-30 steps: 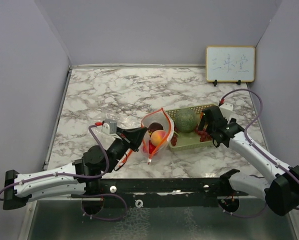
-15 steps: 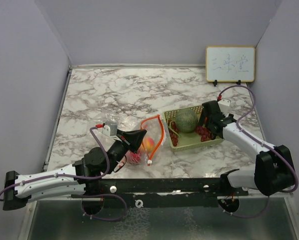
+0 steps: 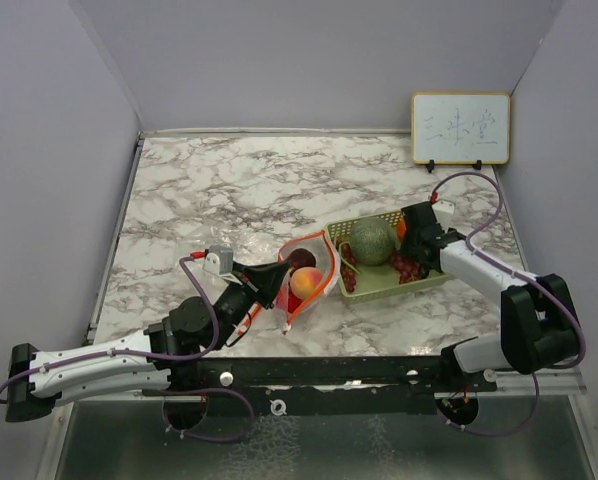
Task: Place the food in the zip-top bag and seal the zipper
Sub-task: Pick up the fake fruit from the bin, then place the fake fruit in the zipper food storage bag.
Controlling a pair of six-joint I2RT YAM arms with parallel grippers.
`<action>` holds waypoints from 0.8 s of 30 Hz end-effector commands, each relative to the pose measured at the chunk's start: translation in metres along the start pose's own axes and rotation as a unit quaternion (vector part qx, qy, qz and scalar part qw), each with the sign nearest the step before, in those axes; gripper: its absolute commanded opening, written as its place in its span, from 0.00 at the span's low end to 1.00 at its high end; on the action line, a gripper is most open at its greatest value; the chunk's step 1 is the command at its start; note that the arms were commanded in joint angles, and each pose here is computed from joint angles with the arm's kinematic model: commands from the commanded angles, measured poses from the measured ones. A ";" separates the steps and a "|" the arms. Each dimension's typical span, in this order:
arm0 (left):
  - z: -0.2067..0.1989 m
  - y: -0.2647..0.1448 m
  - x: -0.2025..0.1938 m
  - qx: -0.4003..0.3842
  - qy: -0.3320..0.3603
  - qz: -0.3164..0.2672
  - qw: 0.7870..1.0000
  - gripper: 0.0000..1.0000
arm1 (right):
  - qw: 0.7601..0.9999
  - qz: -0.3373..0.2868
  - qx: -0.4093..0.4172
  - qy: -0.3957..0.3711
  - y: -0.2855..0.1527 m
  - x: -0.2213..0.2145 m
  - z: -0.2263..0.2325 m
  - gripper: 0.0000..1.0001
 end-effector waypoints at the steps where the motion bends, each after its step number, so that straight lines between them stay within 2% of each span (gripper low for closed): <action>1: 0.004 -0.001 -0.001 0.016 -0.010 -0.003 1.000 0.00 | 0.998 -0.023 0.054 0.034 -0.027 0.027 0.010 0.14; 4: 0.008 -0.001 -0.008 0.028 -0.005 0.004 1.000 0.00 | 0.989 -0.026 0.136 0.042 -0.062 0.047 0.019 0.11; 6: 0.012 -0.002 -0.014 0.039 -0.001 0.011 0.999 0.00 | 0.975 -0.033 0.215 0.045 -0.092 0.062 0.027 0.10; 12: 0.017 -0.003 -0.027 0.052 -0.008 0.023 0.998 0.00 | 0.898 -0.023 0.440 0.017 -0.183 0.077 0.053 0.09; 17: 0.016 -0.002 -0.027 0.054 -0.008 0.027 0.998 0.00 | 0.809 0.024 0.586 -0.041 -0.244 0.039 0.097 0.09; 21: 0.013 -0.001 -0.024 0.052 -0.009 0.030 0.998 0.00 | 0.753 0.057 0.650 -0.086 -0.281 -0.001 0.128 0.09; 24: 0.012 -0.001 -0.022 0.050 -0.013 0.030 0.998 0.00 | 0.744 0.086 0.655 -0.100 -0.279 -0.022 0.145 0.09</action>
Point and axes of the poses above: each gripper's point midway between its finger pads, its own y axis out along the fingers, its own z axis along the line the jaws close on, x = y × z, the point moved 7 cm from there along -y, back along the fingers, and after that the axes turned 15 degrees about y, right-handed, at the moved point
